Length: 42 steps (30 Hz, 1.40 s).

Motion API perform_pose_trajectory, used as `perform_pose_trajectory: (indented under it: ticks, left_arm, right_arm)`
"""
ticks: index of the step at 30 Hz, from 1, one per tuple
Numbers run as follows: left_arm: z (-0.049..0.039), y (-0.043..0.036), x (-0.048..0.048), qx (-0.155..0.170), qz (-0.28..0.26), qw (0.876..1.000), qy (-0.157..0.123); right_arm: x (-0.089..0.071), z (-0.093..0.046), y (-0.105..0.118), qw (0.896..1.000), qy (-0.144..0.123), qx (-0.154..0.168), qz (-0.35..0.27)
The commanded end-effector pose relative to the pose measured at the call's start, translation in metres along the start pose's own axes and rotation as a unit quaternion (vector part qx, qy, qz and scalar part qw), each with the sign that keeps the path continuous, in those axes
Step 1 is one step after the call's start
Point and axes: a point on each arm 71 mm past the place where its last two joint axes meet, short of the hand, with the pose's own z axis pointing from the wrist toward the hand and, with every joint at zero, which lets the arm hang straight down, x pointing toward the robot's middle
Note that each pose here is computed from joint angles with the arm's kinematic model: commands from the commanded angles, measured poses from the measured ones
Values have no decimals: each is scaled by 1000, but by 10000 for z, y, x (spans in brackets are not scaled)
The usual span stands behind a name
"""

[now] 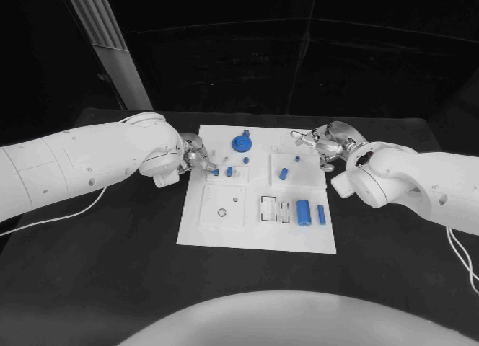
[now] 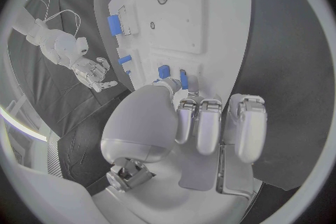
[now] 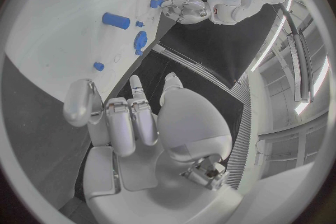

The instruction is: Assemble the parts on the task board

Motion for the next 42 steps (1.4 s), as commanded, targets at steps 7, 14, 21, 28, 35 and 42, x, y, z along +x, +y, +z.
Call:
perform_pose_trajectory:
  ticks: [7, 14, 21, 28, 35, 42]
  left_arm:
    - [8, -17, 33, 8, 3, 1000, 5]
    - [8, -27, 35, 14, 3, 1000, 5]
    - [9, -29, 35, 16, 3, 1000, 6]
    - [8, -44, 30, 24, 0, 1000, 0]
    - [9, -14, 36, 8, 4, 1000, 7]
    - [8, 0, 38, 0, 4, 1000, 8]
  right_arm:
    - [-4, 0, 14, 1000, -3, -4, -1]
    - [-5, 0, 13, 1000, -3, -3, -1]
    - [-3, 0, 13, 1000, -3, -3, -1]
    - [-3, 1, 13, 1000, -2, -3, -1]
    - [-2, 0, 13, 1000, -2, -3, -1]
    - [-2, -1, 13, 1000, -1, -3, -1]
